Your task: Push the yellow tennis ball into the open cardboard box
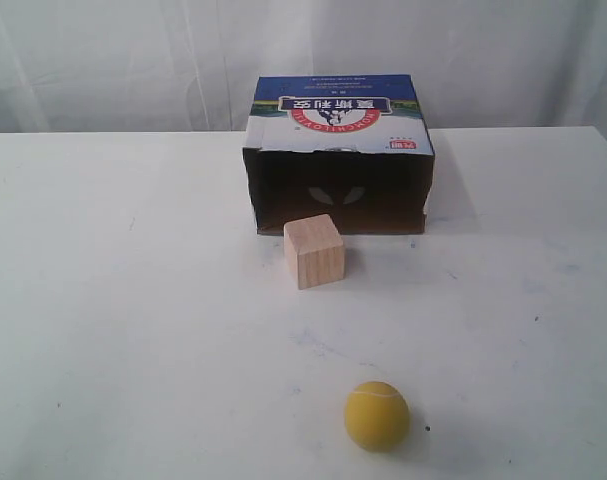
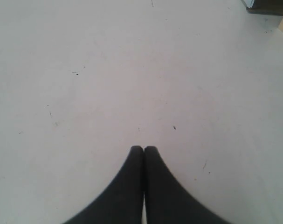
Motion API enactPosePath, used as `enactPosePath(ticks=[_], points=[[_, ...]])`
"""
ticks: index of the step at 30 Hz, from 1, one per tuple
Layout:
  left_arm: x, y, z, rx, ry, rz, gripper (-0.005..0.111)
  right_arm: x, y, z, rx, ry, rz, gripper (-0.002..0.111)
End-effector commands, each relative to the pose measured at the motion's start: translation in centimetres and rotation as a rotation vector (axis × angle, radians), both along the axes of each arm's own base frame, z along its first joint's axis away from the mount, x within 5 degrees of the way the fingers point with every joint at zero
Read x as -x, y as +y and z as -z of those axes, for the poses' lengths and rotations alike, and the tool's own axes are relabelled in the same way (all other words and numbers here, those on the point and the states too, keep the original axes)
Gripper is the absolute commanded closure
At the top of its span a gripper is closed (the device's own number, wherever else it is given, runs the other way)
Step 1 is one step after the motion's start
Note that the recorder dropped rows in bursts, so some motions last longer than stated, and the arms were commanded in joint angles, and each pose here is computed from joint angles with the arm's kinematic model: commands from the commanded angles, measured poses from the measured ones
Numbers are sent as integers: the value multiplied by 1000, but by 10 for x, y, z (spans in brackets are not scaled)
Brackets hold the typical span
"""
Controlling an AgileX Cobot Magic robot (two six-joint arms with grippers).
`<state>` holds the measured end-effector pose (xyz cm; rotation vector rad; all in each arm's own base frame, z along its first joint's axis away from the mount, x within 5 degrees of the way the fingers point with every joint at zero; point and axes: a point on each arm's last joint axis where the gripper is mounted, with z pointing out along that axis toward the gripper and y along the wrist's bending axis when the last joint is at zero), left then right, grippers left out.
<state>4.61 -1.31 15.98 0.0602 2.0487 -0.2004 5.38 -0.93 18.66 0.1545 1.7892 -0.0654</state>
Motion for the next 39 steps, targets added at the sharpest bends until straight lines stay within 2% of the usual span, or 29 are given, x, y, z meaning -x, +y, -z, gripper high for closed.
enactPosePath(ticks=[1, 9, 12, 13, 18, 21, 22, 23, 24, 25, 26, 27, 28, 29, 33, 35, 39], points=[[3, -2, 6, 13, 53, 16, 107, 2, -4, 4, 91, 47, 20, 108], [3, -2, 6, 13, 53, 16, 107, 2, -7, 4, 181, 59, 31, 108], [3, -2, 6, 13, 53, 16, 107, 3, -10, 3, 298, 70, 45, 108], [3, -2, 6, 13, 53, 16, 107, 3, -13, 1, 405, 76, 57, 108], [3, -2, 6, 13, 53, 16, 107, 3, -18, -6, 664, 79, 79, 108], [3, -2, 6, 13, 53, 16, 107, -1, -5, -18, 707, -96, -25, 108], [3, -2, 6, 13, 53, 16, 107, -2, 5, -27, 709, -229, -105, 108], [3, -2, 6, 13, 53, 16, 107, -2, 9, -30, 713, -277, -134, 108], [3, -2, 6, 13, 53, 16, 107, 0, 20, -38, 719, -409, -215, 108], [3, -2, 6, 13, 53, 16, 107, 1, 25, -42, 712, -474, -254, 108], [3, -2, 6, 13, 53, 16, 107, 9, 38, -55, 618, -669, -357, 108], [3, -2, 6, 13, 53, 16, 107, 14, 43, -61, 567, -769, -400, 108], [3, -2, 6, 13, 53, 16, 107, 25, 45, -75, 358, -956, -451, 108], [3, -2, 6, 13, 53, 16, 107, 30, 41, -83, 176, -1043, -439, 108], [3, -2, 6, 13, 53, 16, 107, 34, 6, -106, -342, -1135, -184, 108], [3, -2, 6, 13, 53, 16, 107, 32, -5, -119, -530, -1133, -111, 108], [3, -2, 6, 13, 53, 16, 107, 16, -5, -147, -526, -1092, -100, 108]])
